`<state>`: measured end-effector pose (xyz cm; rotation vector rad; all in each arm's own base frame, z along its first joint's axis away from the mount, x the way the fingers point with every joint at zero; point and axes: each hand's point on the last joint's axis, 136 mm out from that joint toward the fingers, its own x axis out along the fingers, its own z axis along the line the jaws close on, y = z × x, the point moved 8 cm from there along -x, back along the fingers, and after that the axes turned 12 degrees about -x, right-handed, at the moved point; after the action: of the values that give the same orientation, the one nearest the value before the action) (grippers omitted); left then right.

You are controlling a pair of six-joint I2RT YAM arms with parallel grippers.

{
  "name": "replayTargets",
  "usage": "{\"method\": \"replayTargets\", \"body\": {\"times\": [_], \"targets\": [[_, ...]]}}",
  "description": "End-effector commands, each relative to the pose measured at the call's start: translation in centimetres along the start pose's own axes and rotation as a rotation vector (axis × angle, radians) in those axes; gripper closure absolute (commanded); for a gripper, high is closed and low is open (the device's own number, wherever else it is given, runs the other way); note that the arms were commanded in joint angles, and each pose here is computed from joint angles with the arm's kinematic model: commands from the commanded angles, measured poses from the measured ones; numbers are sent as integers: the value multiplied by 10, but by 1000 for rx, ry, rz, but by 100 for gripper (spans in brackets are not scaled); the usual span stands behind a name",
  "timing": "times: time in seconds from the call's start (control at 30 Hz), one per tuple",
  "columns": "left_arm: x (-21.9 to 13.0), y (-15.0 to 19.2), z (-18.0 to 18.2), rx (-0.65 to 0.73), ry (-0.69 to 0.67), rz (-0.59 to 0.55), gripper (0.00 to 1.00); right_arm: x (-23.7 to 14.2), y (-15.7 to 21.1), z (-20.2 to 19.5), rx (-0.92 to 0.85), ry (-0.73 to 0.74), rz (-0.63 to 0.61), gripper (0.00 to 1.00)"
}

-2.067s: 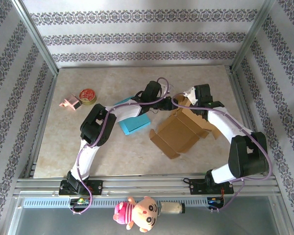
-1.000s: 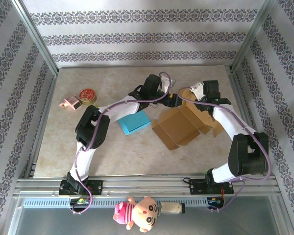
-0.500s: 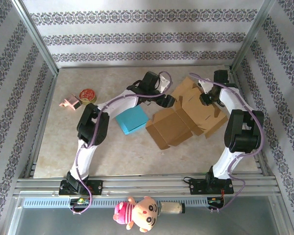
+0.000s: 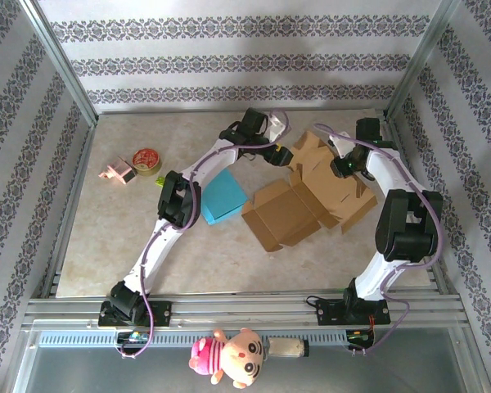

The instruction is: Fold the paper box

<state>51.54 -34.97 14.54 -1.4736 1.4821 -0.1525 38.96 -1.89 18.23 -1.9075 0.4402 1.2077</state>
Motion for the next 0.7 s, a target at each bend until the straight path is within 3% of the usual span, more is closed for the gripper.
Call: {"method": "replayTargets", "body": {"times": [0.0, 0.3, 0.5, 0.67], "targets": [[-5, -17, -7, 55, 163, -78, 24, -14, -7, 3, -33, 17, -5, 71], [7, -19, 2, 35, 170, -141, 42, -15, -19, 15, -101, 7, -18, 71], [3, -22, -3, 24, 184, -140, 68, -15, -22, 12, -106, 31, 5, 72], [-14, -30, -15, 25, 171, -139, 70, -15, -21, 7, -100, 81, 30, 72]]}}
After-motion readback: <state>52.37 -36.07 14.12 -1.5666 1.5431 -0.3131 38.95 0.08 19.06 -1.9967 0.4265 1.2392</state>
